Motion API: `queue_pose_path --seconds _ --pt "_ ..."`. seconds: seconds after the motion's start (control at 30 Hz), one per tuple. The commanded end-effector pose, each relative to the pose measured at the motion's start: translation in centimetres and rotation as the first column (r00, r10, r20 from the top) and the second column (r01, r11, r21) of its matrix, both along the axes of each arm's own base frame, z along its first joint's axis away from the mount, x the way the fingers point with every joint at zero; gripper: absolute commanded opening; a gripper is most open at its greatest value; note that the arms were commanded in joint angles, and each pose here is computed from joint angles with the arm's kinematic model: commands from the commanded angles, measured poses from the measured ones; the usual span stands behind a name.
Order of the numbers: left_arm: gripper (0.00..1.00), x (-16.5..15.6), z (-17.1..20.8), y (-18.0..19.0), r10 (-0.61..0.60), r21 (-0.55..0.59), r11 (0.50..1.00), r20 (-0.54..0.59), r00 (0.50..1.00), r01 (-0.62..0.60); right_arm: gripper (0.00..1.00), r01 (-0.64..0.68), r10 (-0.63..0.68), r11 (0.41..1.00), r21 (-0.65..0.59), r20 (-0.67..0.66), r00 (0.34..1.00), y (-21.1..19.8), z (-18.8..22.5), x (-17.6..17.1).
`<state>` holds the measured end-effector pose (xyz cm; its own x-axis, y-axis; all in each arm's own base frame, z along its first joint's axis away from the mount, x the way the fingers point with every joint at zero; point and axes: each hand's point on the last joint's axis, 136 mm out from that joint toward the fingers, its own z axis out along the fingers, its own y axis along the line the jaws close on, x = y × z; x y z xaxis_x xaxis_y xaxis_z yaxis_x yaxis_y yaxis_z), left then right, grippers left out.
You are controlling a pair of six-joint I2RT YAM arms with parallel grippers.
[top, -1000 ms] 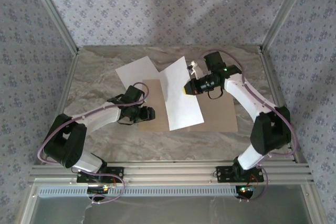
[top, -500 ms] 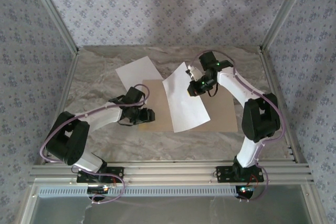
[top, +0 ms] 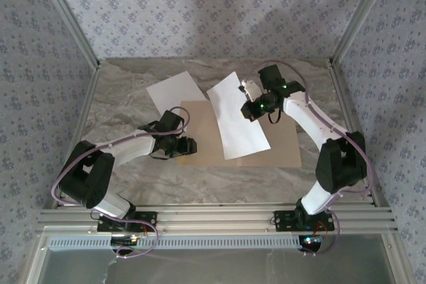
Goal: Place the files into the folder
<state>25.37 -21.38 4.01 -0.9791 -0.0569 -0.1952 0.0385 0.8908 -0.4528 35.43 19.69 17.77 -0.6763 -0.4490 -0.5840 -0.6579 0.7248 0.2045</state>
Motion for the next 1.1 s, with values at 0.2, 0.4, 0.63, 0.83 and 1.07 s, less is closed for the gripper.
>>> queue_pose_path --seconds 0.2,0.4,0.63,0.83,1.07 --pt "0.53 -0.2 -0.4 0.0 0.006 -0.012 1.000 -0.019 1.000 -0.006 0.00 -0.040 0.038 0.997 0.063 0.037 0.999 0.2 0.8 -0.3" --pt "0.53 -0.3 -0.5 0.1 0.009 -0.012 1.000 -0.019 1.000 -0.010 0.00 -0.060 0.059 0.990 0.130 0.013 0.998 0.5 0.7 -1.1" --pt "0.53 -0.4 -0.6 0.2 0.012 -0.011 1.000 -0.023 1.000 -0.012 0.00 -0.055 0.052 0.983 0.173 0.018 0.998 0.3 0.6 -0.9" --pt "0.53 -0.4 -0.3 0.1 0.013 -0.016 1.000 -0.018 1.000 -0.013 0.00 -0.046 0.044 0.979 0.200 0.015 0.999 0.0 0.3 -0.7" --pt "0.53 -0.4 -0.2 0.1 0.014 -0.017 1.000 -0.018 1.000 -0.014 0.00 -0.047 0.053 0.975 0.217 -0.019 0.998 -0.3 -1.5 -0.7"
